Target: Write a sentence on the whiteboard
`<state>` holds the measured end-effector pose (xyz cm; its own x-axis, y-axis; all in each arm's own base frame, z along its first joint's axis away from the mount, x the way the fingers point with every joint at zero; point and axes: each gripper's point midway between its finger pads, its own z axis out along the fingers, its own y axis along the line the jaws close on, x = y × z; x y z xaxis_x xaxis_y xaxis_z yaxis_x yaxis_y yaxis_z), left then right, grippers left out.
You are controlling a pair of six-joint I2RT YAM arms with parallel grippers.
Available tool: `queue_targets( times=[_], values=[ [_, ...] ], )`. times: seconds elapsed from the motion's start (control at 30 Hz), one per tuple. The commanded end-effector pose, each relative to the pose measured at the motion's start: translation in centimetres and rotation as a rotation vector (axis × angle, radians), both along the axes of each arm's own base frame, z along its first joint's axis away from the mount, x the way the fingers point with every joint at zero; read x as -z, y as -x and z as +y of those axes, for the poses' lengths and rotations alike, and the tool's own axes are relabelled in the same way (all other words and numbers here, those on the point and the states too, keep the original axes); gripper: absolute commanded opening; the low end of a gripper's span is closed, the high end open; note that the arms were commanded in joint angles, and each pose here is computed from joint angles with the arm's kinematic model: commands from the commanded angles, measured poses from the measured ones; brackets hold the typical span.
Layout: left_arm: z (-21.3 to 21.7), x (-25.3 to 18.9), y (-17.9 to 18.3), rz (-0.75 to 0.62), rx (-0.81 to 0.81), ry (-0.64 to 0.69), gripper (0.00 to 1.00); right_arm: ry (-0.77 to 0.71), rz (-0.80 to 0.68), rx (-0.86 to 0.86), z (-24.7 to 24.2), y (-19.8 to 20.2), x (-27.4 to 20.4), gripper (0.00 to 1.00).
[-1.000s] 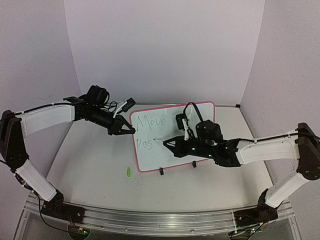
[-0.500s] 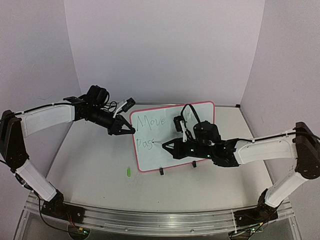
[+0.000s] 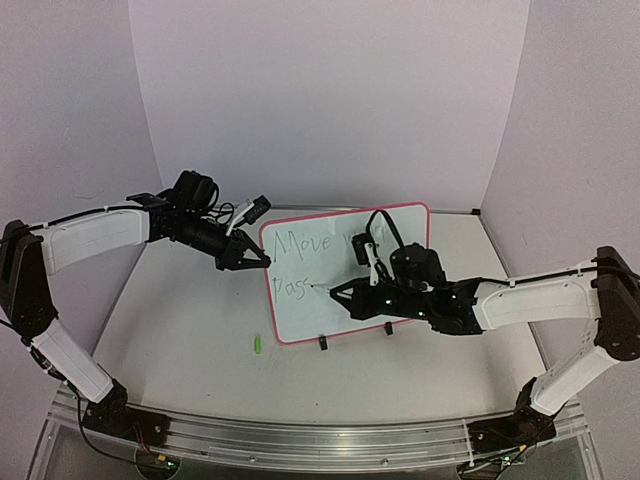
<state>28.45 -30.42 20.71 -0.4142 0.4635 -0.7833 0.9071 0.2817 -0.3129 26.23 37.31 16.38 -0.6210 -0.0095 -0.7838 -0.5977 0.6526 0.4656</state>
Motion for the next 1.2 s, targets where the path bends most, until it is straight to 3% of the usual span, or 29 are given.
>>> queue_targets(
  times=[0.0, 0.43, 0.67, 1.17],
  values=[
    [0.3, 1.4, -0.4, -0.022, -0.017, -0.057, 0.00, 0.026, 0.015, 0.037, -0.7, -0.5, 1.1, 0.00],
    [0.3, 1.3, -0.4, -0.025, -0.016, -0.055, 0.00, -0.023, -0.036, -0.062, 1.6, -0.4, -1.6, 0.00],
    [0.4, 1.2, -0.4, -0.026, -0.017, -0.054, 0.00, -0.052, -0.081, -0.033, -0.3, 0.3, -4.5, 0.00],
    [0.4, 1.5, -0.4, -0.024, -0.020, -0.064, 0.00, -0.010, -0.059, 0.001, -1.3, -0.9, -2.7, 0.00]
  ],
)
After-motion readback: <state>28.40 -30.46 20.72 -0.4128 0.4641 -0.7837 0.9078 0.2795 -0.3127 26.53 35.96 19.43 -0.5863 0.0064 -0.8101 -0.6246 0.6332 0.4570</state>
